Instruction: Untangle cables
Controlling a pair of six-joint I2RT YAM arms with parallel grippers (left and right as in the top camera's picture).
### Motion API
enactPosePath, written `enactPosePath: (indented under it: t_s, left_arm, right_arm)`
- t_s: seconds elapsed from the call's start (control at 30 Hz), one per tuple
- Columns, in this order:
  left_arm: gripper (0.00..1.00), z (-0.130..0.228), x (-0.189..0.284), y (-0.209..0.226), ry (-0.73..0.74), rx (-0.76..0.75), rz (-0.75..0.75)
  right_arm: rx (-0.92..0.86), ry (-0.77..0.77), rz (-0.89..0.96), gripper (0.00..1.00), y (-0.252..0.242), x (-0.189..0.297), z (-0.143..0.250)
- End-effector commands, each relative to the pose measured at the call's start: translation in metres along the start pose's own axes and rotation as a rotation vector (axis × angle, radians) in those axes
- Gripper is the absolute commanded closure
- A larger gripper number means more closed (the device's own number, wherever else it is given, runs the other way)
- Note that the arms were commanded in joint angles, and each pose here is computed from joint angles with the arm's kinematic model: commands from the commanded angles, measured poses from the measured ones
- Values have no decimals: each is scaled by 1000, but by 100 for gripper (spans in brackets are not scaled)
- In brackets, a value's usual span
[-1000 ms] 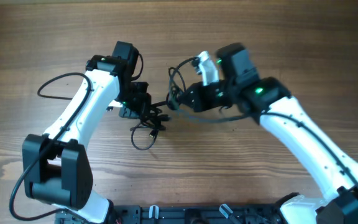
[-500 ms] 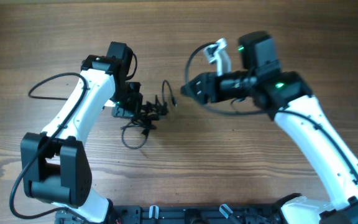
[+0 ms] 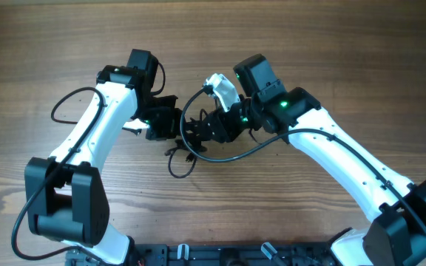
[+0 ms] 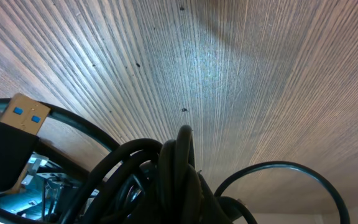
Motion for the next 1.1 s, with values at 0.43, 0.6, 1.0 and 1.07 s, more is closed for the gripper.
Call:
enactPosePath:
  t_s: [0.43,0.6,1.0,1.07]
  left_arm:
    - [94,9,-2,4,74,-4,-30]
    - [94,13,-1,5,108,-31,-38]
    - [96,-51,9,-14,-393,-28,101]
    - [96,-59,13,-16,-462,-29,118]
  right_arm:
    - [-26,123,33,65,-3,-51,19]
    - [-129,126,258,70,-31,-48,20]
    - [-190,58,288,96,-7,3,-13]
    - [-186,36,206,96,4,19,-23]
Point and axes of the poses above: each gripper's point midway between its finger pads, its own x axis back along the fingers, its own y axis along the line the jaws close on, z = x × y, the point moved 4 cm from there along x, back along the fingers, and after that the axes turned 13 degrees about x, right-handed, at the moved point
